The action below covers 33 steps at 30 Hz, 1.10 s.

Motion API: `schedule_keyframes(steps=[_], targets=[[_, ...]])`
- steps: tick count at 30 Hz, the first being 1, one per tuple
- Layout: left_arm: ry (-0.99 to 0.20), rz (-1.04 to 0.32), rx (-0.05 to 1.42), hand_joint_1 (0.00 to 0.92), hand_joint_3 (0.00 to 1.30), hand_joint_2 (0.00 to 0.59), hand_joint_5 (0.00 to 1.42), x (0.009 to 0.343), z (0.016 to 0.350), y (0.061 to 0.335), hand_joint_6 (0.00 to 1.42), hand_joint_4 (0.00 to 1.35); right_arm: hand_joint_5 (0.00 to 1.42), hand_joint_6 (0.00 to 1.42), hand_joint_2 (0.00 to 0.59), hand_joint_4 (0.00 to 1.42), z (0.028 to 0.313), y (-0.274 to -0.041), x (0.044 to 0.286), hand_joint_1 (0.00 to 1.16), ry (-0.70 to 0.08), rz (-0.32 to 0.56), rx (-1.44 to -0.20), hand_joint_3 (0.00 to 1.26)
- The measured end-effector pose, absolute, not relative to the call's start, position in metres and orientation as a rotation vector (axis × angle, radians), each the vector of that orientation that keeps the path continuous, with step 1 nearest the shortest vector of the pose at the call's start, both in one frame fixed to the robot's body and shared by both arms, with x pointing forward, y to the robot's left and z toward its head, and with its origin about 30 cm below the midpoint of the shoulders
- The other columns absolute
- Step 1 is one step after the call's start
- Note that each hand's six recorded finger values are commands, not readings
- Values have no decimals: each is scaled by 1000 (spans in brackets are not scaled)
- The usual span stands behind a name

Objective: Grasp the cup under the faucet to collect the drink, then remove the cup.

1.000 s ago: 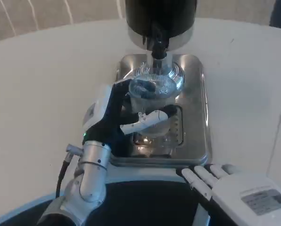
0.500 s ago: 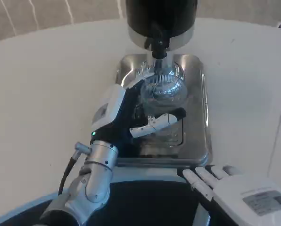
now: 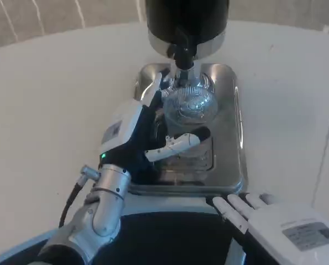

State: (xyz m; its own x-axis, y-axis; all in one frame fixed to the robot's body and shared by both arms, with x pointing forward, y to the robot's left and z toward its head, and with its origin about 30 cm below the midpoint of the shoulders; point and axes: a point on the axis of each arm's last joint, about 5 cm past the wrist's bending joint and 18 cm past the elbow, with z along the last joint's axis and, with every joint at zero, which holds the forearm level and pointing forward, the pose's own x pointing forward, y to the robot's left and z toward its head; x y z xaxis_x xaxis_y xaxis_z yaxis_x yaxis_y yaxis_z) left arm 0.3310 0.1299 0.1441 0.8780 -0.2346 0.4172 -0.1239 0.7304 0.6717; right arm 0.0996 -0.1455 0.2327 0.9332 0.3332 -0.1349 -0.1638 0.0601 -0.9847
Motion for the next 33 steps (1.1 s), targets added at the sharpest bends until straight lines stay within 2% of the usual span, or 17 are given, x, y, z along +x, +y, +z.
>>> schedule_keyframes(steps=[14,17,23,30,33], targets=[[-515,-16,777,167,5,13,208,329,150,172,179,8,0,0,483,0,235,-145,103,183,-154,337,-1430,0],[-527,-41,787,157,15,20,208,324,148,184,192,13,0,0,483,0,237,-145,104,184,-160,322,-1417,0],[-581,-75,831,135,72,45,235,310,147,212,214,89,0,0,483,0,243,-150,109,186,-188,238,-1360,0],[-620,-182,973,129,106,69,226,281,146,256,219,119,0,0,484,0,252,-154,116,184,-238,167,-1238,0],[-621,-226,1025,129,108,71,219,274,146,267,219,120,0,1,501,0,252,-154,117,180,-245,158,-1192,0]])
